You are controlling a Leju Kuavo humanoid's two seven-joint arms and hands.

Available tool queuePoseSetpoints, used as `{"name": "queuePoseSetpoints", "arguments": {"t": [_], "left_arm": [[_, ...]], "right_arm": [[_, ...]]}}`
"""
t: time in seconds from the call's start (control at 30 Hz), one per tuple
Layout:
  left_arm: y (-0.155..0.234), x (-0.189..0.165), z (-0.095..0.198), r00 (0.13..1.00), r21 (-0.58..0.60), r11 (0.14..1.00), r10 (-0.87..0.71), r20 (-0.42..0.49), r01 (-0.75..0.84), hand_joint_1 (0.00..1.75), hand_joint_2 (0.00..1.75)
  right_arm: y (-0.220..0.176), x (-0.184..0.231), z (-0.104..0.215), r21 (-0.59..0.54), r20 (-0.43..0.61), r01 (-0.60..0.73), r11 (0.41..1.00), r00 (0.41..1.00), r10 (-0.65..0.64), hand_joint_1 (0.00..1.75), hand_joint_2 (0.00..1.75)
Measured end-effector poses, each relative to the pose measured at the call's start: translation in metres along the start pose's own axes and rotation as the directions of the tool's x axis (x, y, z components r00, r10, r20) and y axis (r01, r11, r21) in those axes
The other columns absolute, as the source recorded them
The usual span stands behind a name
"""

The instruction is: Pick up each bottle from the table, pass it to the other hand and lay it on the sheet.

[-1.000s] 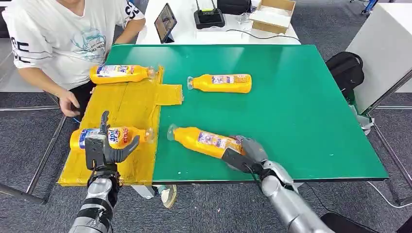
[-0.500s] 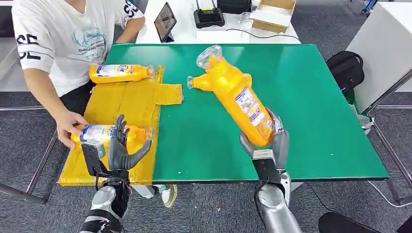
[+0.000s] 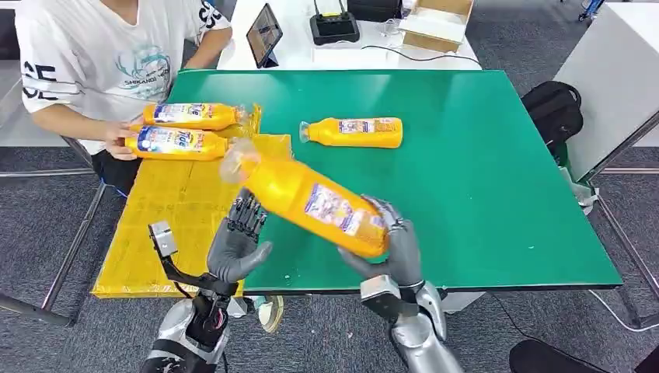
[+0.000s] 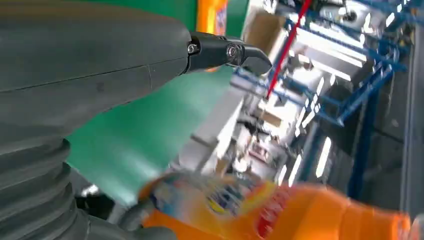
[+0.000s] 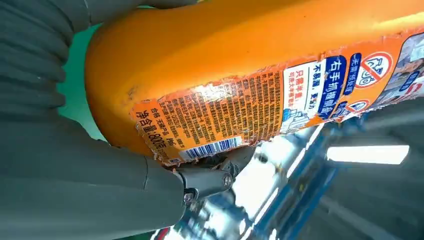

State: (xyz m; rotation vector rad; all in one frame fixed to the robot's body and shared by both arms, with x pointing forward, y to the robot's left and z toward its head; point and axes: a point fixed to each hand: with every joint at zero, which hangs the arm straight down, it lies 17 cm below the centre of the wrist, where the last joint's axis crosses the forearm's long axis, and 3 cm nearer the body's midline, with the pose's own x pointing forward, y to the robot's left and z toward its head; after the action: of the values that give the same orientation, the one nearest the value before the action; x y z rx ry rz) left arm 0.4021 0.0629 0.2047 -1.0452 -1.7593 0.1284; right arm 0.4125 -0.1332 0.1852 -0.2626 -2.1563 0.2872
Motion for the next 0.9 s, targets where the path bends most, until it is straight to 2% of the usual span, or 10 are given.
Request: {"name": "queuePoseSetpoints", "arguments": {"t": [0.43,0.9], "left_arm": [[-0.027,-0.008,0.0,0.999,-0.074,0.996,0.052,-0.018,-0.053,0.0,1.75],[-0.028,-0.01,0.004,0.999,-0.075,0.996,0.042,-0.019,-0.043,0.0,1.75]], "right_arm": [[0.1,-0.006,0.036,0.241,-0.096,0.121,0.963,0.99,-0.101,1.75,1.75],[0.135,-0.007,0.042,0.318,-0.14,0.166,0.933,0.982,-0.127,1.75,1.75]]}}
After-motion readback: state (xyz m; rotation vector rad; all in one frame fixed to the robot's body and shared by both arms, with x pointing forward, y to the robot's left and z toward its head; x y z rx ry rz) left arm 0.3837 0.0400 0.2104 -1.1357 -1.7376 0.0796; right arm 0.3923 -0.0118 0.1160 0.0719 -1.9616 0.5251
